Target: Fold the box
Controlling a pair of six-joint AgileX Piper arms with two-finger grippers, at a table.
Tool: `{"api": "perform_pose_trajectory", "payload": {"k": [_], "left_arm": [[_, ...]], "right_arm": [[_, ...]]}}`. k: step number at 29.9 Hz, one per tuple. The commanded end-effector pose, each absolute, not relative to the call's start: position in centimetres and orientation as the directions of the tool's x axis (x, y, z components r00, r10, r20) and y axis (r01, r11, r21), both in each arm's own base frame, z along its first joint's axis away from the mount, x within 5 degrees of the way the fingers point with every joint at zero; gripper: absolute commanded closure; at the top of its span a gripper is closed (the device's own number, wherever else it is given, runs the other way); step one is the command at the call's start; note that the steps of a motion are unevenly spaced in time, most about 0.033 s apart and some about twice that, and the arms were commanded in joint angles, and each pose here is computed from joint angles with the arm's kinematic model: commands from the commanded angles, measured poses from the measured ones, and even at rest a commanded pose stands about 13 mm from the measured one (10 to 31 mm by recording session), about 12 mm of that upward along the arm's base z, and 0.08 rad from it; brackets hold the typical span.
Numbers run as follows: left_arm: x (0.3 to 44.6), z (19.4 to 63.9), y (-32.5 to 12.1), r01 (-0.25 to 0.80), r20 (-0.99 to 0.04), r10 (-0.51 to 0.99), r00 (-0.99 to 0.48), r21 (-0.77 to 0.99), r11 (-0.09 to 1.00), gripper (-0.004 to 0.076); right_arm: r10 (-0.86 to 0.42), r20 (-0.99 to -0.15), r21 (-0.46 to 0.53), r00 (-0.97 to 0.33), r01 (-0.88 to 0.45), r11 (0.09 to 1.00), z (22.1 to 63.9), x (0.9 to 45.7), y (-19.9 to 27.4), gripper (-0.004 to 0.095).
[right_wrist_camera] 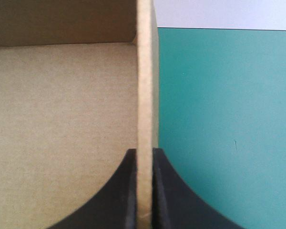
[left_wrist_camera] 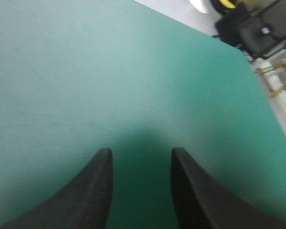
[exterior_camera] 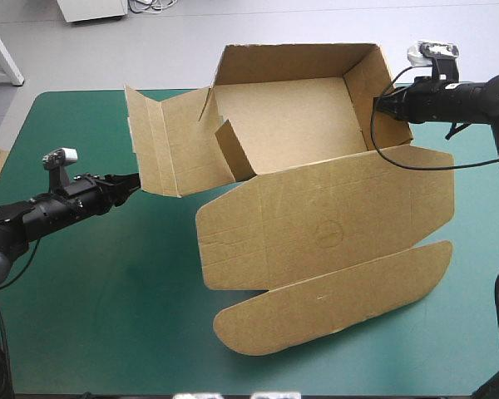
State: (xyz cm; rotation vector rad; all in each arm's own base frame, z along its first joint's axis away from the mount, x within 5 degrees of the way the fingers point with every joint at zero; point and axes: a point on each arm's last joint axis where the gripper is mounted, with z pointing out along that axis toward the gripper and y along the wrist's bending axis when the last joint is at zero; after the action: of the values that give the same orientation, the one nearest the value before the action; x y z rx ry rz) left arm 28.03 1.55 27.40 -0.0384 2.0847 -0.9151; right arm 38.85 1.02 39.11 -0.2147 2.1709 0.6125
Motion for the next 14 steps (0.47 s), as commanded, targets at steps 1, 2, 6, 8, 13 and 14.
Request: {"api": "perform_pose_trajectory", "payload": {"k": [1, 2, 6, 8, 13, 14], "left_arm": [[29.0, 28.9, 0.9, 0.381, -0.666, -0.426, -0.612, -0.72, 0.58, 0.0449], [29.3, 28.6, 0.9, 0.38, -0.652, -0.441, -0.617, -0.738, 0.558, 0.045], [30.0, 27.9, 0.1, 0.403, -0.62, -0.454, -0.64, -0.774, 0.489, 0.0465], [30.3, 27.8, -1.0, 0.422, -0.616, -0.448, -0.648, -0.78, 0.463, 0.0465], [30.8, 28.7, -4.2, 0.501, -0.632, -0.402, -0.662, -0.773, 0.389, 0.0465], [30.9, 29.1, -4.6, 0.519, -0.641, -0.391, -0.66, -0.766, 0.38, 0.0465]], "right_arm": [[0.123, -0.832, 0.375, -0.54, -0.386, 0.843, 42.7, 37.4, 1.2, 0.0907], [0.123, -0.834, 0.374, -0.538, -0.387, 0.843, 42.8, 37.3, 1.2, 0.0907], [0.13, -0.835, 0.381, -0.534, -0.39, 0.838, 43.0, 37.2, 1.3, 0.0907], [0.131, -0.835, 0.382, -0.535, -0.391, 0.837, 43.0, 37.1, 1.3, 0.0907], [0.133, -0.835, 0.384, -0.535, -0.391, 0.836, 43.0, 37.1, 1.3, 0.0907], [0.136, -0.834, 0.386, -0.534, -0.389, 0.836, 43.0, 37.2, 1.3, 0.0907]]}}
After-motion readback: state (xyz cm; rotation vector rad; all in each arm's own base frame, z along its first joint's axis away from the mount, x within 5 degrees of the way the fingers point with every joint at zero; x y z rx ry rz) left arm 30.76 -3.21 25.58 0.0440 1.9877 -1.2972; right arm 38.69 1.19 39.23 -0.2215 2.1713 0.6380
